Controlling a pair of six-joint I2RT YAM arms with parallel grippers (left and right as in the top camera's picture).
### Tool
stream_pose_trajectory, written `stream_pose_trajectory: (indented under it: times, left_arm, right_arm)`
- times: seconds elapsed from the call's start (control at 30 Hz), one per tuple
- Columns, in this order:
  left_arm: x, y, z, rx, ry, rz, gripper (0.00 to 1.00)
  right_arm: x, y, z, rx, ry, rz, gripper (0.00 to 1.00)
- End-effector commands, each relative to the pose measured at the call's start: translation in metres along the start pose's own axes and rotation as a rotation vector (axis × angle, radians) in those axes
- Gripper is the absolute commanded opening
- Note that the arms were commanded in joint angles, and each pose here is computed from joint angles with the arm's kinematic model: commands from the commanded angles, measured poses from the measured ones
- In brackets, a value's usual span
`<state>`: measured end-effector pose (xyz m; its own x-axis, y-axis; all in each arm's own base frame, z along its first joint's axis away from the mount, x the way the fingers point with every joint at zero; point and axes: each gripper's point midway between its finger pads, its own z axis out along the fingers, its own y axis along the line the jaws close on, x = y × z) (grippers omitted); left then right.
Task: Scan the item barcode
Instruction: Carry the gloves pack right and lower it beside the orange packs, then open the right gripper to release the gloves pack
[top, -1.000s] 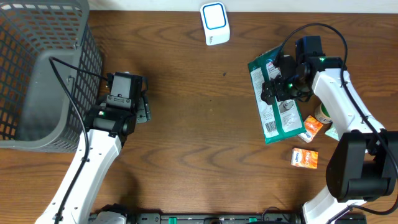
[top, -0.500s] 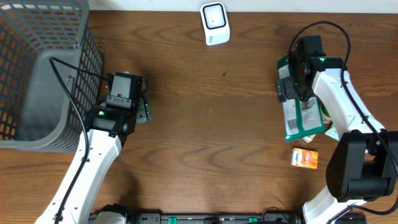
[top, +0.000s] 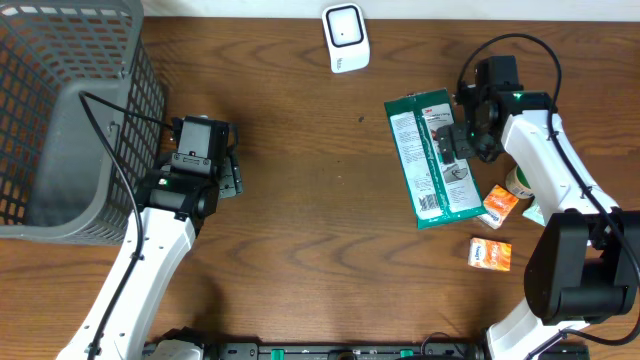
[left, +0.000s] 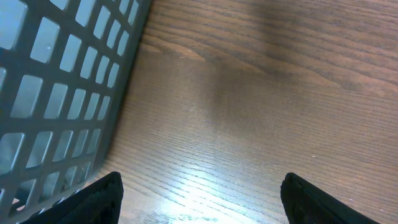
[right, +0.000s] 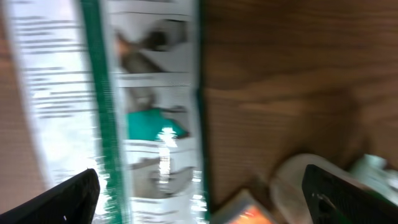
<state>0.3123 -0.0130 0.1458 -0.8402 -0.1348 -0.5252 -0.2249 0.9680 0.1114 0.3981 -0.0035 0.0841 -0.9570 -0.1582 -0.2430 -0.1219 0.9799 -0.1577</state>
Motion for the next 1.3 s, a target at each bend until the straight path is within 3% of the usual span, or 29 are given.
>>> stream_pose_trajectory:
  times: [0.0, 0.13, 1.27]
  left_arm:
    - [-0.003, 0.003, -0.001, -0.013, -0.012, -0.006, 0.82]
    - [-0.003, 0.003, -0.001, -0.013, -0.012, -0.006, 0.82]
    - [-0.004, 0.003, -0.001, -0.014, -0.012, -0.006, 0.82]
  right_arm:
    - [-0.004, -0.019, -0.004, 0.100, -0.008, 0.034, 0.99]
    - [-0.006, -0.003, -0.003, 0.016, -0.018, 0.031, 0.99]
    - [-0.006, -0.002, -0.004, 0.015, -0.018, 0.027, 0.99]
